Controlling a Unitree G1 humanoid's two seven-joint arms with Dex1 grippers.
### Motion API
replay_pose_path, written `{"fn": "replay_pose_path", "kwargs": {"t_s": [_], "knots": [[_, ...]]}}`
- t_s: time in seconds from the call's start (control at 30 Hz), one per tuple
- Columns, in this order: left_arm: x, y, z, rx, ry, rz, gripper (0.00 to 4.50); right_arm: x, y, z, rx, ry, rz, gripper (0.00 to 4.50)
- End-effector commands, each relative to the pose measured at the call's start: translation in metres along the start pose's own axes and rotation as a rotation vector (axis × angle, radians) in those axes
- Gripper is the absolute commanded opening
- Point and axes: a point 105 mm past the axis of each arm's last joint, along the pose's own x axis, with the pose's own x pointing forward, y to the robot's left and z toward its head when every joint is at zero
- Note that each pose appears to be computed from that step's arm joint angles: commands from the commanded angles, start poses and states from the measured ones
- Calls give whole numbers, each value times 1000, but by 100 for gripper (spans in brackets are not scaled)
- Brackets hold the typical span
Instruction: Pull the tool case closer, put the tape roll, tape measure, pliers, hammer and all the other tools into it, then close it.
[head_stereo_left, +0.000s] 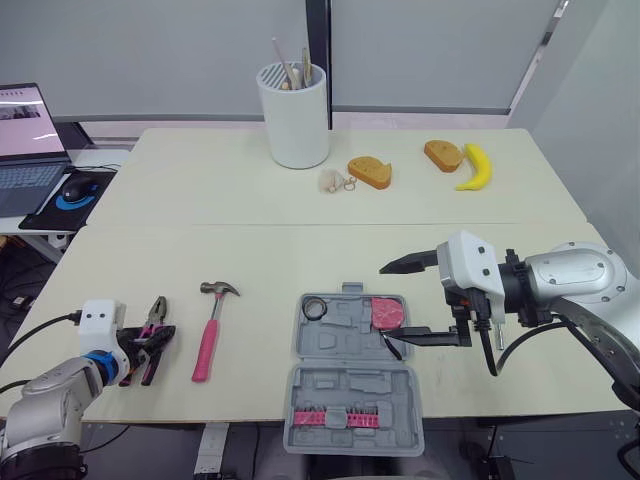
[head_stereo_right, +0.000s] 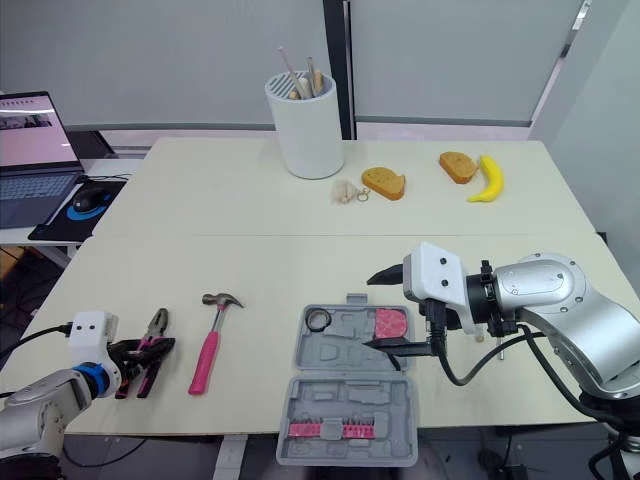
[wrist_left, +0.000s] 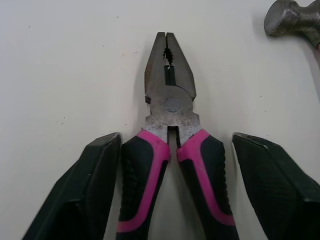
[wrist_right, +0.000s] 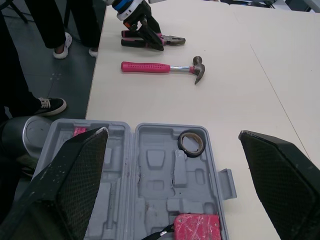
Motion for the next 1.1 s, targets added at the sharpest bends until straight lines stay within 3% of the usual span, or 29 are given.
{"fn": "replay_pose_path", "kwargs": {"t_s": [0.03, 0.17, 0.4, 0.5, 0.63, 0.77, 0.87, 0.97, 1.1], "knots": [[-7, 12, -6, -8, 31, 28, 448, 0, 3, 5, -30, -15, 9, 450], [-11, 12, -20, 30, 119, 32, 448, 1, 4, 6, -32, -16, 9, 450], [-12, 12, -28, 58, 162, 30, 448, 1, 5, 6, -35, -18, 10, 450], [-8, 6, -27, 57, 156, 5, 386, 1, 6, 7, -36, -17, 11, 450], [-4, 1, -27, 48, 163, -15, 265, 1, 6, 7, -36, -16, 10, 450], [-8, 4, -26, 30, 154, -2, 251, 1, 6, 7, -37, -16, 1, 450], [-16, 4, -8, 52, 77, -21, 251, 0, 5, 7, -34, -20, -13, 450], [-24, -6, 18, 204, 5, -116, 251, -1, 5, 7, -24, -24, -30, 450], [-31, -21, 75, 412, -104, -231, 251, -7, 6, 2, -16, -14, -65, 450]]}}
